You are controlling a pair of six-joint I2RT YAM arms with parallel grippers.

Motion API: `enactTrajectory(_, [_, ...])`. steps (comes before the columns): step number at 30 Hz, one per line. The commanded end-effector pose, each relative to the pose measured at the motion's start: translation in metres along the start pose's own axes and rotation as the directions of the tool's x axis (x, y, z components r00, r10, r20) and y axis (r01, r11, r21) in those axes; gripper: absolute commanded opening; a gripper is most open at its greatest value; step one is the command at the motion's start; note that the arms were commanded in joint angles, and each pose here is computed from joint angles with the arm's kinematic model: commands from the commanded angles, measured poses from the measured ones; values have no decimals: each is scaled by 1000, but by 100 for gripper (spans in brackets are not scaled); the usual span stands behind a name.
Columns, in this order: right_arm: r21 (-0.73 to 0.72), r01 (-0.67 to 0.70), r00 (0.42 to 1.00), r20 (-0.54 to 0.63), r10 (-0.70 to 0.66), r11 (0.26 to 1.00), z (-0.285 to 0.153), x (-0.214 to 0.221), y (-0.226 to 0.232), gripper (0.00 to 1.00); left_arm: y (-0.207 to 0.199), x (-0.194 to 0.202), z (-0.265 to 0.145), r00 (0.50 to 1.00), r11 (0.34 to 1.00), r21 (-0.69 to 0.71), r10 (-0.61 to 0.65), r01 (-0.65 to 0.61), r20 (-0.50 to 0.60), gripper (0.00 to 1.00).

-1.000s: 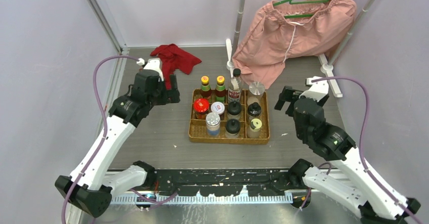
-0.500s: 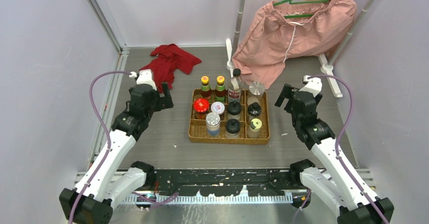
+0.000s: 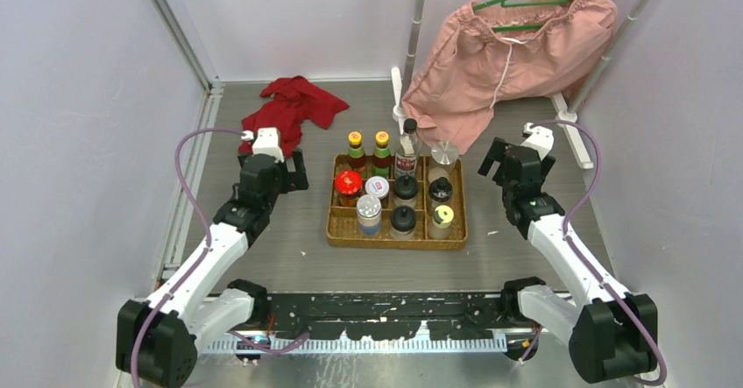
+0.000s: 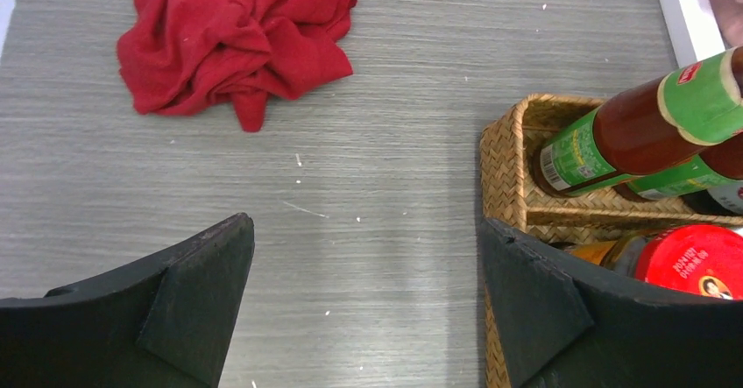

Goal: Organize the condiment bottles
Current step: Reset both arms

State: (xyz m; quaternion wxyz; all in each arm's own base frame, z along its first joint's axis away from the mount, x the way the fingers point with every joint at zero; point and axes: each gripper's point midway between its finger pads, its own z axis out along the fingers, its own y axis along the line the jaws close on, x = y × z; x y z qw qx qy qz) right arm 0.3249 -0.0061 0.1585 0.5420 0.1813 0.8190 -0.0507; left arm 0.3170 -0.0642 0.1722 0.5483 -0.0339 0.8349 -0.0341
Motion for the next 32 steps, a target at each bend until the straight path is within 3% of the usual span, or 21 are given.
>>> enactTrajectory(1, [-23, -46, 997, 56, 48, 999, 9, -19, 3, 100, -13, -23, 18, 993, 998, 50, 37, -43, 115, 100])
enactTrajectory(10, [0, -35, 999, -30, 35, 999, 9, -9, 0, 100, -12, -8, 36, 998, 997, 68, 23, -27, 58, 100])
enactTrajectory(32, [-47, -45, 999, -21, 44, 998, 8, -10, 8, 99, -13, -11, 25, 995, 996, 94, 0, -8, 95, 100])
